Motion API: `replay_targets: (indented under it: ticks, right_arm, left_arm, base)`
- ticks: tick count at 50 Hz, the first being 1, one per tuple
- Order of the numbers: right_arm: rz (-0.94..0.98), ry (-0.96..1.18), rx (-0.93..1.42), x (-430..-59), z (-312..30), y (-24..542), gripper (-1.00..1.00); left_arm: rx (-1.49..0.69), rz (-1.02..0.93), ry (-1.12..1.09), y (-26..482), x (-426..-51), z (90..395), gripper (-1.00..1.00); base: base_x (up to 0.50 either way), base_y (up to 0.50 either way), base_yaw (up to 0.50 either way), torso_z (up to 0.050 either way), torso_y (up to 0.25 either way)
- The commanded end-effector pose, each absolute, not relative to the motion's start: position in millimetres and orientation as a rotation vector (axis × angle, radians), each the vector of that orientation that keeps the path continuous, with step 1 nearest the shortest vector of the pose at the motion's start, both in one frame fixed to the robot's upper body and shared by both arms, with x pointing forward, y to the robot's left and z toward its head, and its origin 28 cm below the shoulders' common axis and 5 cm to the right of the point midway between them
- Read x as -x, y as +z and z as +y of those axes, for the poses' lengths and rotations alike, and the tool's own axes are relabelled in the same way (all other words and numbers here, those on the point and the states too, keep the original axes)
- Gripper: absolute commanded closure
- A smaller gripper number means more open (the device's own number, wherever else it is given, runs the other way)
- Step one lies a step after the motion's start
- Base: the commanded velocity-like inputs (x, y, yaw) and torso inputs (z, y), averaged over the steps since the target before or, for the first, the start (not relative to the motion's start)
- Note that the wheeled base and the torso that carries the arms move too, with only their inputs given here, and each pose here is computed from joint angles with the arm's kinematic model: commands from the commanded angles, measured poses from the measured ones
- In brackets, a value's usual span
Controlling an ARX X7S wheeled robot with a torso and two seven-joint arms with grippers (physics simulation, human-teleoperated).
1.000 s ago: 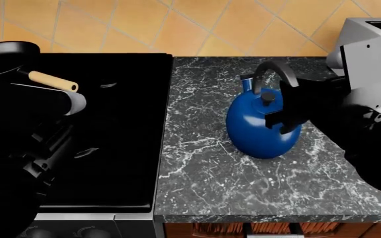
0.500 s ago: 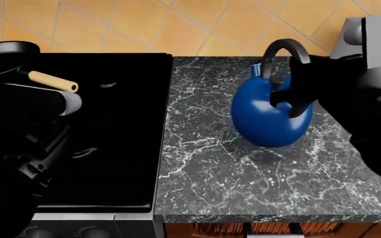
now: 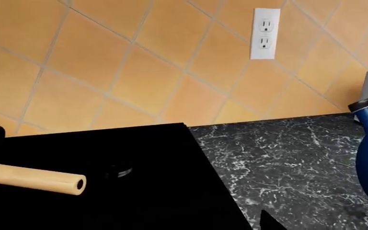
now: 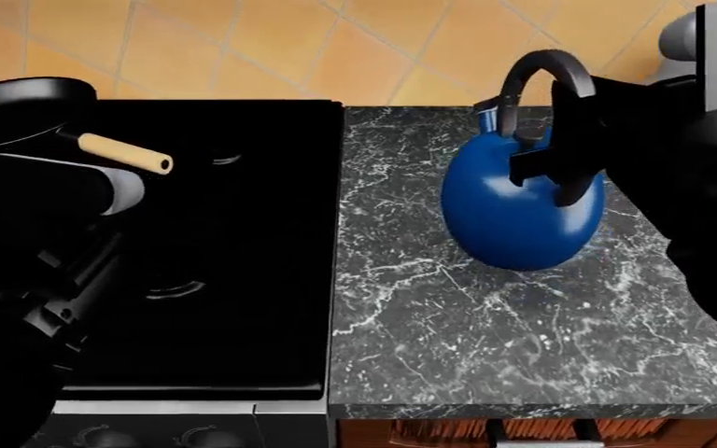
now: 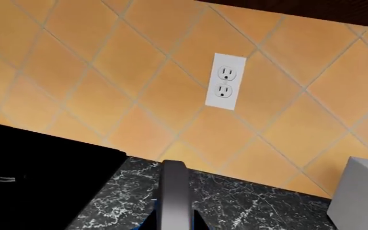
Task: Pick the kettle from the counter and place it on a stove burner. Then turn the burner on.
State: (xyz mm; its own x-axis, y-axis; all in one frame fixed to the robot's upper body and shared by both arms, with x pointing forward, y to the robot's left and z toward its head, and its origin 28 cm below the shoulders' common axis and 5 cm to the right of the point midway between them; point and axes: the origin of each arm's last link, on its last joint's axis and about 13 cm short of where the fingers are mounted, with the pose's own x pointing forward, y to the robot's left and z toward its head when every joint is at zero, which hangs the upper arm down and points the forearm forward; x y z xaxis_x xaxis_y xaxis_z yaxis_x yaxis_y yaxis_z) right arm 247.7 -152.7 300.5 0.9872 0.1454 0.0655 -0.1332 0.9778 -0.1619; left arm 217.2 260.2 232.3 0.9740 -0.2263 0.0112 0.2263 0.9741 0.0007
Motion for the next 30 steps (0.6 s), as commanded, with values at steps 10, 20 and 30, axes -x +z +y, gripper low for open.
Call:
replay_targets:
  ticks: [10,20,30]
  right_arm:
    - [-0.126,0.13,0.18,-249.1,-151.8,312.6,1.0]
    - [-0.132,0.137,0.186,-249.8,-150.5,313.6,1.0]
    - [-0.143,0.136,0.183,-249.5,-150.4,314.7,1.0]
  left_arm:
    - [0.002,-0.01,-0.222,231.8,-217.8,262.0,-1.0]
    - [0.002,-0.013,-0.222,232.7,-218.1,261.9,-1.0]
    - [0.002,-0.013,-0.222,232.3,-218.0,261.9,-1.0]
  base:
    - [0.0,0.22,0.0,0.0,0.001]
    - [0.0,0.22,0.0,0.002,0.001]
    - [0.0,0.22,0.0,0.0,0.001]
